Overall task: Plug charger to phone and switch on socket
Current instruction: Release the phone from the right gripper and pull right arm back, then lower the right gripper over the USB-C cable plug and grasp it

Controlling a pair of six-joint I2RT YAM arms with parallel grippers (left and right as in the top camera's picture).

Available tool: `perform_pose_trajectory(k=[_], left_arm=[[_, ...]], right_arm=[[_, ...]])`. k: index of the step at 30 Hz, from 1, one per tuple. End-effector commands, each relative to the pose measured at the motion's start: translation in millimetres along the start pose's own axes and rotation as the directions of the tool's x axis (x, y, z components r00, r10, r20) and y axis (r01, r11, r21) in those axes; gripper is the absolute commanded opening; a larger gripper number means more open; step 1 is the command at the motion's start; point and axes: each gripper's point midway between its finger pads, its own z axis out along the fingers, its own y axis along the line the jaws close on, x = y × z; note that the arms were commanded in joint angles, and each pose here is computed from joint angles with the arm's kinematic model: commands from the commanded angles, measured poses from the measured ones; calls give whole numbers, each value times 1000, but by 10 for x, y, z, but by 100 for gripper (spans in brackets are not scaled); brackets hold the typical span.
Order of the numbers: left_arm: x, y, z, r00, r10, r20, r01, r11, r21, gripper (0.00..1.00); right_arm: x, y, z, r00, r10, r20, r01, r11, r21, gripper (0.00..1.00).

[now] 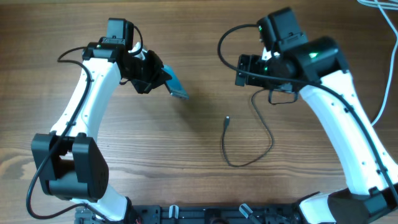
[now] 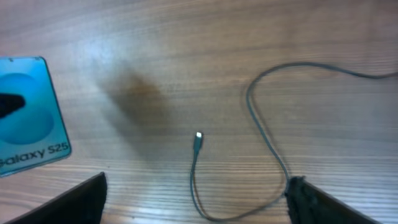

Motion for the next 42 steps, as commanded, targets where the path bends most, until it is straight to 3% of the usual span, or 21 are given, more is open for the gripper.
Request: perform_pose_trajectory(k=[1, 4, 12, 24, 28, 37, 42], left_arm=[[-61, 3, -98, 997, 48, 62, -46, 998, -33, 4], [-77, 24, -100, 996, 47, 72, -44, 998, -45, 4], [-103, 62, -99, 995, 49, 90, -43, 997, -70, 4], [-42, -1, -53, 994, 74, 82, -68, 995, -68, 4], [-52, 8, -55, 993, 74, 87, -68, 995, -74, 4], [-61, 14, -56, 993, 75, 92, -67, 995, -78, 4], [-208, 146, -95, 984, 41, 175, -15, 989, -150, 4]], right_arm=[[207, 4, 366, 995, -6, -96, 3, 1000, -26, 84], [396, -97, 689, 986, 80, -143, -80, 997, 7, 78], [875, -89, 1293, 962, 95, -257, -120, 989, -86, 52], [1274, -135, 1729, 940, 93, -328, -80, 995, 52, 56], [1279, -54, 1807, 942, 81, -325, -74, 997, 34, 56], [1280, -74, 1888, 941, 100, -323, -87, 995, 54, 47], [1368, -32, 1978, 936, 78, -343, -61, 996, 60, 48]])
